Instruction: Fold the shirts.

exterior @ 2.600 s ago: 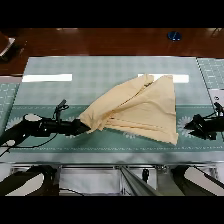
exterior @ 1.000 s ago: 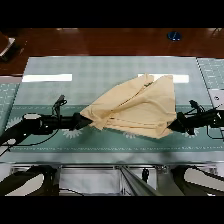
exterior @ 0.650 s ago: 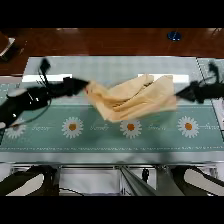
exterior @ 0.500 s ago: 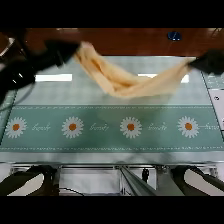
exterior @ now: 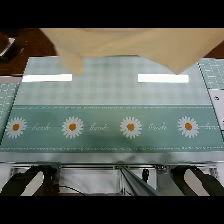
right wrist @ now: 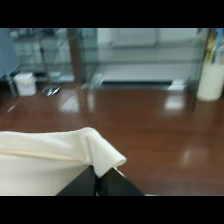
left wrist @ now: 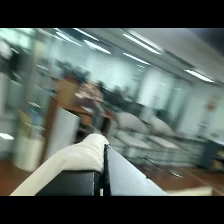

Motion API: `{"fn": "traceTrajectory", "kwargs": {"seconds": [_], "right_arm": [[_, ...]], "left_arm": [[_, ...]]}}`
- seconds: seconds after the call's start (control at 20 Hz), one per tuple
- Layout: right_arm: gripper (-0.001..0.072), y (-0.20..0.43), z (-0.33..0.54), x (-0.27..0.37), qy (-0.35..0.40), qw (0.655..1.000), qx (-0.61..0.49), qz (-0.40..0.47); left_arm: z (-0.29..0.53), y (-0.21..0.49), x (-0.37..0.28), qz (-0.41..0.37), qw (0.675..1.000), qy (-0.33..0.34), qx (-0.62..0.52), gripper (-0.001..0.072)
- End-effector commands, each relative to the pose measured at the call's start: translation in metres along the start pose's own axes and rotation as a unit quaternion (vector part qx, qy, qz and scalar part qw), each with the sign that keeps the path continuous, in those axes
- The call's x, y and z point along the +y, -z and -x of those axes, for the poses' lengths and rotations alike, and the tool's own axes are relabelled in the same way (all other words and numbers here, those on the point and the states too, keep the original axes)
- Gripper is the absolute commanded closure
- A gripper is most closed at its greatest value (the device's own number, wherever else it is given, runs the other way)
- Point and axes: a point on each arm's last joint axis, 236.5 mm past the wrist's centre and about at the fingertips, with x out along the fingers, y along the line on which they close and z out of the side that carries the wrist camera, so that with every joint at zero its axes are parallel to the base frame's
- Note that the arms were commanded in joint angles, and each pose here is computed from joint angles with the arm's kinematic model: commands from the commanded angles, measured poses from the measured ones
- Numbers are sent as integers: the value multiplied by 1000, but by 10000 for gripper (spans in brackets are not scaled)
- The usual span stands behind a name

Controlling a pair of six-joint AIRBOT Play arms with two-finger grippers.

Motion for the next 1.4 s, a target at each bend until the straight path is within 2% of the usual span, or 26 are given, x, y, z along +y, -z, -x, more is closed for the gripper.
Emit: {"fn": "traceTrajectory", "kwargs": {"seconds": [0.0, 0.15, 0.35, 0.55, 0.7, 0.9, 1.2, 1.35], "right_arm": [[695, -15, 64, 21, 39, 998, -40, 36], [695, 3, 84, 34, 38, 998, -13, 38], [695, 39, 87, 31, 45, 998, 33, 23], [695, 98, 54, 2, 56, 991, 117, -23], [695, 162, 10, -28, 54, 976, 200, -65], [695, 238, -62, -74, 46, 948, 294, -116], [695, 331, -184, -104, -34, 902, 349, -252], [695, 379, -229, -131, -18, 885, 346, -311]], "left_arm": [[74, -47, -17, -113, 987, -106, -35, 681], [109, -29, -41, -148, 982, -115, 13, 681], [130, 18, -47, -139, 978, -115, 108, 681], [131, 106, 4, -59, 958, -144, 242, 681], [122, 206, 58, 58, 931, -152, 327, 680], [93, 334, 109, 203, 906, -135, 346, 680], [9, 461, 157, 211, 884, -171, 380, 680], [-23, 509, 186, 222, 867, -184, 407, 680]]}}
